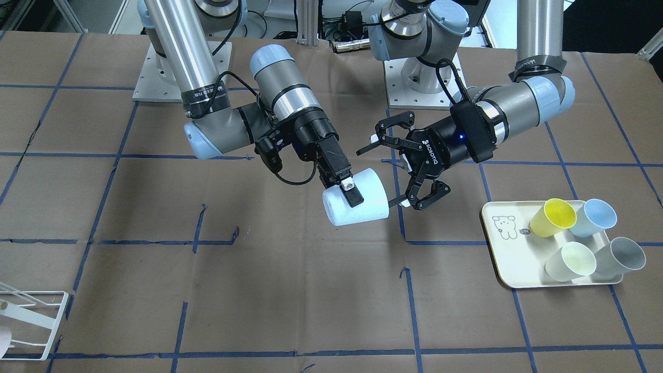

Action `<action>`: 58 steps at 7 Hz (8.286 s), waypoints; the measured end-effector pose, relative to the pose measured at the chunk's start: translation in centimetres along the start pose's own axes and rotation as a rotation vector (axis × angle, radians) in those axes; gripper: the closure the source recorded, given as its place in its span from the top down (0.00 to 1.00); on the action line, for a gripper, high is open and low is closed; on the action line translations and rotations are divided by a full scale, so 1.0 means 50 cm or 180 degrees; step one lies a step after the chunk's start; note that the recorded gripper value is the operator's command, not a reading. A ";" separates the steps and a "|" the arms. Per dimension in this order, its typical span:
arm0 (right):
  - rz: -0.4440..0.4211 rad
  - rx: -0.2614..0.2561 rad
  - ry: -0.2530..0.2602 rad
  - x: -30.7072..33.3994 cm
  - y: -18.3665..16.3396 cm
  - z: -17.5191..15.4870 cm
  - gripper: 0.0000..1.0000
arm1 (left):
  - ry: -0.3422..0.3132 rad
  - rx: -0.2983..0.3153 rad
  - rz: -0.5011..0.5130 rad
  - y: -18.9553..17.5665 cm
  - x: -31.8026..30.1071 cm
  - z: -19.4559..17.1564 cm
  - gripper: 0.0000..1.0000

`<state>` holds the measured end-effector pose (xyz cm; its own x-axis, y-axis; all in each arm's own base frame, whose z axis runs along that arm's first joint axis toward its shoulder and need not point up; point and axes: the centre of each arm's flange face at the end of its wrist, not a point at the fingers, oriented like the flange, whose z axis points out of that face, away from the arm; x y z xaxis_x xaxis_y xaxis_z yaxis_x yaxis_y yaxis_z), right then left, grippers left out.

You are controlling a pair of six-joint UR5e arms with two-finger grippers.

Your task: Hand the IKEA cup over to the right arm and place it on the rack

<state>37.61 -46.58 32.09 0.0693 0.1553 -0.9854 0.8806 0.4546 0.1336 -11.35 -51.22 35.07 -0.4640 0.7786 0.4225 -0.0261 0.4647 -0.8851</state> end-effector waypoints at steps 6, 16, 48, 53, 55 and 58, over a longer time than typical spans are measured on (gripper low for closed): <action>-0.0718 0.0021 -0.0077 -0.082 -0.208 -0.026 0.39 | -0.1222 0.0049 -0.0762 -0.003 -0.133 -0.137 0.99; -0.4674 0.0358 0.0423 -0.084 -0.844 -0.306 0.40 | -0.2917 -0.1632 -0.1762 -0.135 -0.097 -0.019 0.99; -0.5237 0.0189 0.0875 -0.007 -1.443 -0.339 0.38 | -0.3270 -0.3021 -0.2036 -0.229 0.098 -0.065 0.99; -0.5157 0.0159 0.0892 0.007 -1.439 -0.341 0.99 | -0.3264 -0.3023 -0.2036 -0.228 0.098 -0.064 0.99; -0.5146 0.0161 0.0896 0.007 -1.439 -0.342 0.99 | -0.3263 -0.3021 -0.2035 -0.229 0.098 -0.064 0.99; -0.5152 0.0168 0.0904 0.005 -1.440 -0.342 0.99 | -0.3264 -0.3020 -0.2034 -0.229 0.099 -0.064 0.99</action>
<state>-33.77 -64.28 24.04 -0.9610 -0.2741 -0.0374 -0.0385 0.2665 -0.9631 -10.51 -51.35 47.92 -0.9967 -0.0805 0.0072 -0.0805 0.9968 0.0006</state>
